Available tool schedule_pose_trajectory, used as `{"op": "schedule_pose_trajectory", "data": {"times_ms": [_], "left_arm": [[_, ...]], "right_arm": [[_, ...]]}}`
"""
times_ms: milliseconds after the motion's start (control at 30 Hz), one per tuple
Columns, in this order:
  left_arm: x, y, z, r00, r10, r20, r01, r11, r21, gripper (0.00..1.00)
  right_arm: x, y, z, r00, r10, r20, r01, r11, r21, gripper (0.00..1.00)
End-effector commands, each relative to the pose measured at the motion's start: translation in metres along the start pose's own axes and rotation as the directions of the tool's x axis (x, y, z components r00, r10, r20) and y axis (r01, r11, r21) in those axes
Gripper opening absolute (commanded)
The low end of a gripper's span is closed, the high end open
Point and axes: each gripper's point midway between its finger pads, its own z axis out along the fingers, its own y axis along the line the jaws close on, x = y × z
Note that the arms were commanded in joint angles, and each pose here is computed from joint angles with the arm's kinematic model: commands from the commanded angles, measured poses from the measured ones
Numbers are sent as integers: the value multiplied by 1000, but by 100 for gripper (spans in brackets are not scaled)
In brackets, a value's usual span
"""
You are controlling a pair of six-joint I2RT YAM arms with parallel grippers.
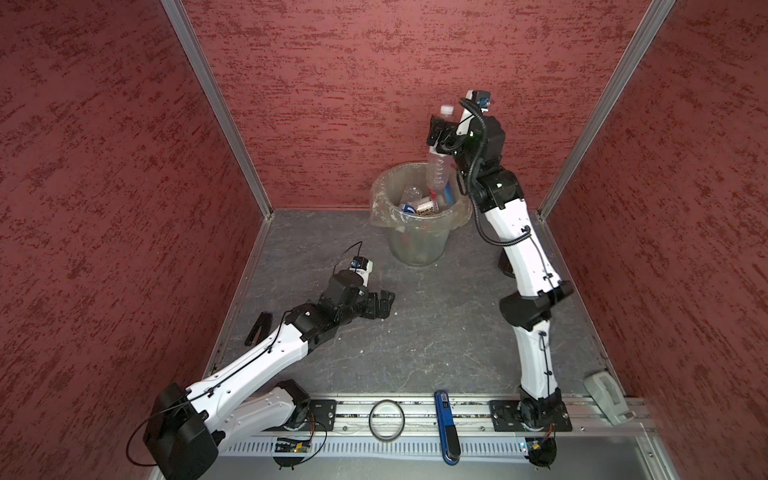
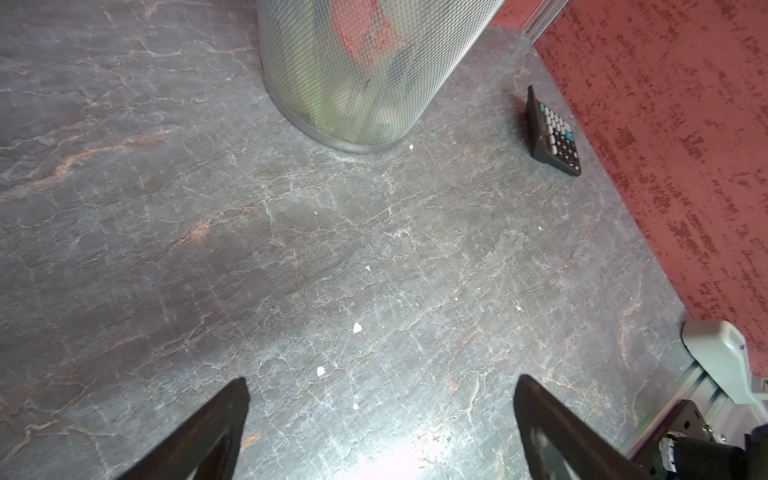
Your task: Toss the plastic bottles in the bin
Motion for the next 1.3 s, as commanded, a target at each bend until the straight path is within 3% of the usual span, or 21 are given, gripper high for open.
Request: {"op": "schedule_pose_trajectory", "data": {"times_ms": [0, 167, 633, 833, 967, 1267], "left_arm": [[-2, 4, -10, 1000, -8, 25, 9, 1000, -19, 99], [7, 8, -7, 1000, -4, 3, 4, 1000, -29, 99], [-17, 3, -4, 999, 24, 34, -23, 999, -34, 99], [-27, 16, -7, 999, 3, 54, 1, 997, -74, 99], [-42, 33, -12, 995, -30, 90, 40, 993, -109, 99], [-79, 100, -23, 963, -168, 209, 211, 956, -204, 99]], "right_arm": [[7, 7, -31, 992, 10, -126, -15, 999, -38, 99], [-6, -2, -71, 999, 19, -44, -22, 998, -65, 99], [-27, -11, -124, 998, -9, -65, 5, 998, -63, 99], [13, -45, -159, 990, -45, -136, 48, 999, 21, 99], [62, -82, -176, 973, -53, -224, 80, 990, 112, 99], [143, -171, -198, 947, 33, -321, 68, 952, 297, 99]]}}
